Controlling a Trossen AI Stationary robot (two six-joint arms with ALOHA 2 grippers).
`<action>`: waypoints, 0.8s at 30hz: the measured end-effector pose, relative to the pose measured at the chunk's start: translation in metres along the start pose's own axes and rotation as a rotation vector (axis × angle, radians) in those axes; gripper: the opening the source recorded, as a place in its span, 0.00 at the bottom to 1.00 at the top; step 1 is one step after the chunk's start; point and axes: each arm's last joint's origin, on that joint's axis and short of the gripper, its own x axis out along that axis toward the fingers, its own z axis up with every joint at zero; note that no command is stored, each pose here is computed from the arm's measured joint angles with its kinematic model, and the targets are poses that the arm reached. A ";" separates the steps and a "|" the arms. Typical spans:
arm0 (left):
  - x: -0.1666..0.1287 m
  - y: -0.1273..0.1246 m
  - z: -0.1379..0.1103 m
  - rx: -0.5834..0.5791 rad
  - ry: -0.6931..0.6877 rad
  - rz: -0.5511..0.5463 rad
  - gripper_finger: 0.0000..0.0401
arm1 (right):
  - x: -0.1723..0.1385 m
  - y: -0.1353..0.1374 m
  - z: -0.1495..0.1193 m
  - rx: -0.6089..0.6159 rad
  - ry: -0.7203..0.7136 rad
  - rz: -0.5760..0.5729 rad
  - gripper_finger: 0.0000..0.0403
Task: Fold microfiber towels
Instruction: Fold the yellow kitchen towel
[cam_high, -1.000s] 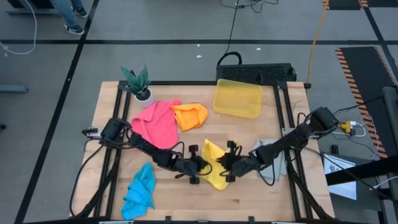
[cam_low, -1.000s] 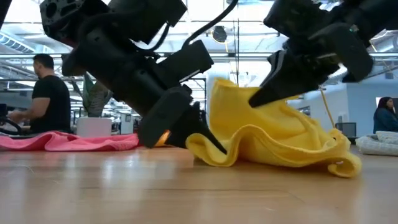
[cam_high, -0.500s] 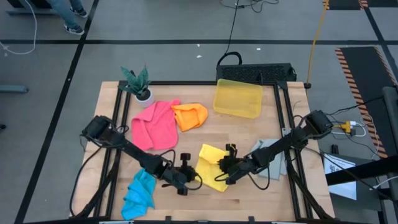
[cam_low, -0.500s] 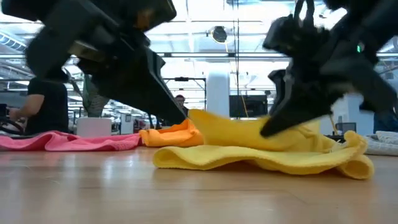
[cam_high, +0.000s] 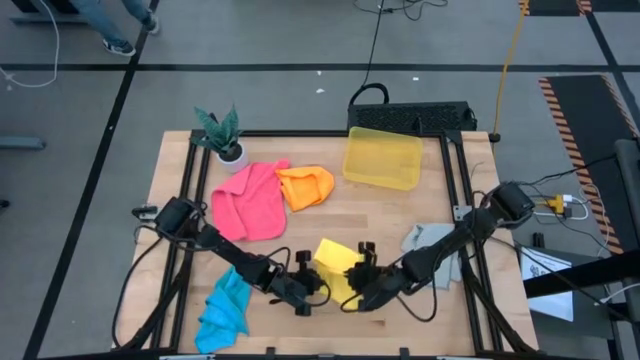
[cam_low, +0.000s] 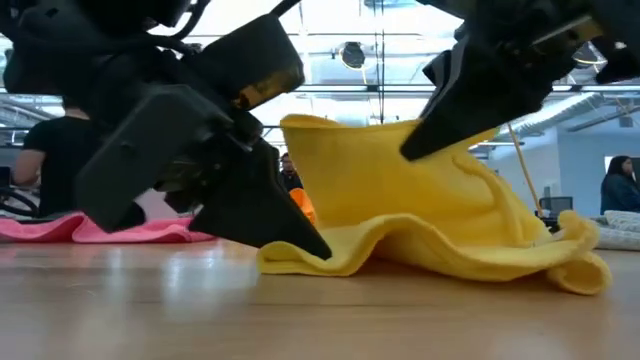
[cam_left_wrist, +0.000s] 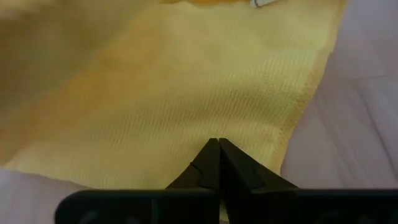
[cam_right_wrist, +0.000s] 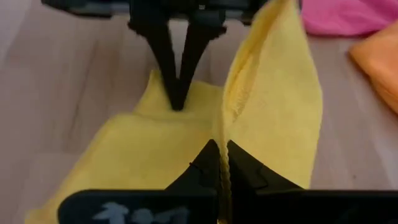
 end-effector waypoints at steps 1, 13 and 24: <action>0.000 0.000 0.000 -0.005 0.004 0.000 0.01 | 0.001 0.003 0.001 0.002 0.008 0.000 0.00; -0.017 -0.005 0.001 0.055 0.060 -0.032 0.06 | 0.000 0.027 0.014 0.019 0.102 -0.013 0.00; -0.059 -0.012 0.013 0.108 0.063 -0.016 0.06 | -0.005 0.034 0.019 0.130 0.059 0.013 0.00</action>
